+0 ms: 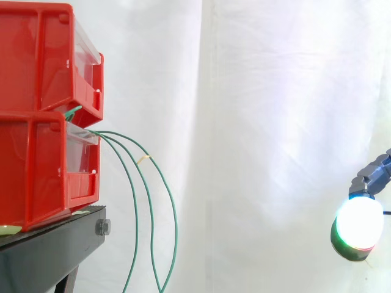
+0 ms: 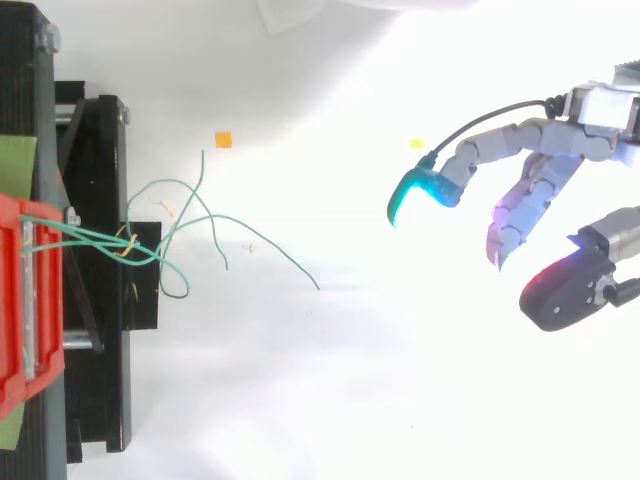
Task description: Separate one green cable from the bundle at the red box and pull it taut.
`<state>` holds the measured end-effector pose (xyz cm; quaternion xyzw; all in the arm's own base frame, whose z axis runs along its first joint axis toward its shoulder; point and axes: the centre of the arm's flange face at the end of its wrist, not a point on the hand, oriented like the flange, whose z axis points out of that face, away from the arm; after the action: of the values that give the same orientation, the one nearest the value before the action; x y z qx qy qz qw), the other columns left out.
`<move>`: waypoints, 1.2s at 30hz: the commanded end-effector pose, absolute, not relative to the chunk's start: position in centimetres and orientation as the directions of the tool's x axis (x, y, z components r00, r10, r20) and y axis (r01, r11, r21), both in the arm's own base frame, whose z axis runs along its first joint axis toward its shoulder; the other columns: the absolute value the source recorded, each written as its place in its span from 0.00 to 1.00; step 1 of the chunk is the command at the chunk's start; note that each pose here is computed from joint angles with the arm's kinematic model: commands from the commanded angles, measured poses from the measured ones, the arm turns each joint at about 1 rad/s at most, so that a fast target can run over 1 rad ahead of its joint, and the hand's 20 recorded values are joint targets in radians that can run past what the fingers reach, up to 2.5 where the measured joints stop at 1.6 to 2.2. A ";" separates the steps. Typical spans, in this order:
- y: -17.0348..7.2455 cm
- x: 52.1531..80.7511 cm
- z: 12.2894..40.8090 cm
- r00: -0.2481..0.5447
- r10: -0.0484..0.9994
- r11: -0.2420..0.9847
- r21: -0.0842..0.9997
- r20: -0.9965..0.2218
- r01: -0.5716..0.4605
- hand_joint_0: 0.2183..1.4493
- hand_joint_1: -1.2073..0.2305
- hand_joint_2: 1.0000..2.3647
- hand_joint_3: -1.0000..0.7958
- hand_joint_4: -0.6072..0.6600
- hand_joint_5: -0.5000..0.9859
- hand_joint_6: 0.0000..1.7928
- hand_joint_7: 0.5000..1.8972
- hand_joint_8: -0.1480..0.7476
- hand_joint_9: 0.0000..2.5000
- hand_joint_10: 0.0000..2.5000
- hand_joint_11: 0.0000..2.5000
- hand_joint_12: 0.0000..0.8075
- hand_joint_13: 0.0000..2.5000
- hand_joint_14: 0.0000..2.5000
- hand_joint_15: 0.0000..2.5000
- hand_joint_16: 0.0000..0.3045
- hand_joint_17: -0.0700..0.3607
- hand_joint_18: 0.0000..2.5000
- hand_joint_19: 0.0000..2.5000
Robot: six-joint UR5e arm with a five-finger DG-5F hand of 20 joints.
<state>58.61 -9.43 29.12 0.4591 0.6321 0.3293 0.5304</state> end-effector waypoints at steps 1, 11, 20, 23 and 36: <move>-9.3 58.6 29.1 -0.017 0.929 0.362 0.903 -0.368 0.232 0.20 0.50 0.00 0.28 0.70 0.24 0.28 0.16 0.51 0.45 0.01 0.27 0.49 0.39 0.01 0.25 0.20 0.48 0.37 0.26; -9.4 58.6 29.1 -0.015 0.930 0.362 0.903 -0.368 0.231 0.20 0.48 0.00 0.28 0.72 0.23 0.28 0.15 0.54 0.45 0.01 0.24 0.52 0.42 0.01 0.24 0.23 0.53 0.41 0.26; -9.4 58.6 29.1 -0.015 0.930 0.362 0.903 -0.368 0.231 0.20 0.45 0.00 0.28 0.73 0.21 0.28 0.12 0.56 0.40 0.01 0.17 0.52 0.39 0.01 0.20 0.24 0.54 0.43 0.24; -9.3 58.6 29.1 -0.017 0.929 0.362 0.903 -0.368 0.232 0.20 0.44 0.00 0.28 0.74 0.20 0.28 0.11 0.57 0.35 0.00 0.14 0.51 0.36 0.01 0.17 0.24 0.54 0.42 0.23; -9.4 58.6 29.1 -0.015 0.930 0.362 0.903 -0.368 0.231 0.32 0.39 0.00 0.28 0.61 0.26 0.28 0.07 0.43 0.50 0.01 0.26 0.39 0.42 0.01 0.26 0.15 0.40 0.33 0.26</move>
<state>58.61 -9.40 29.14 0.4590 0.6322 0.3293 0.5303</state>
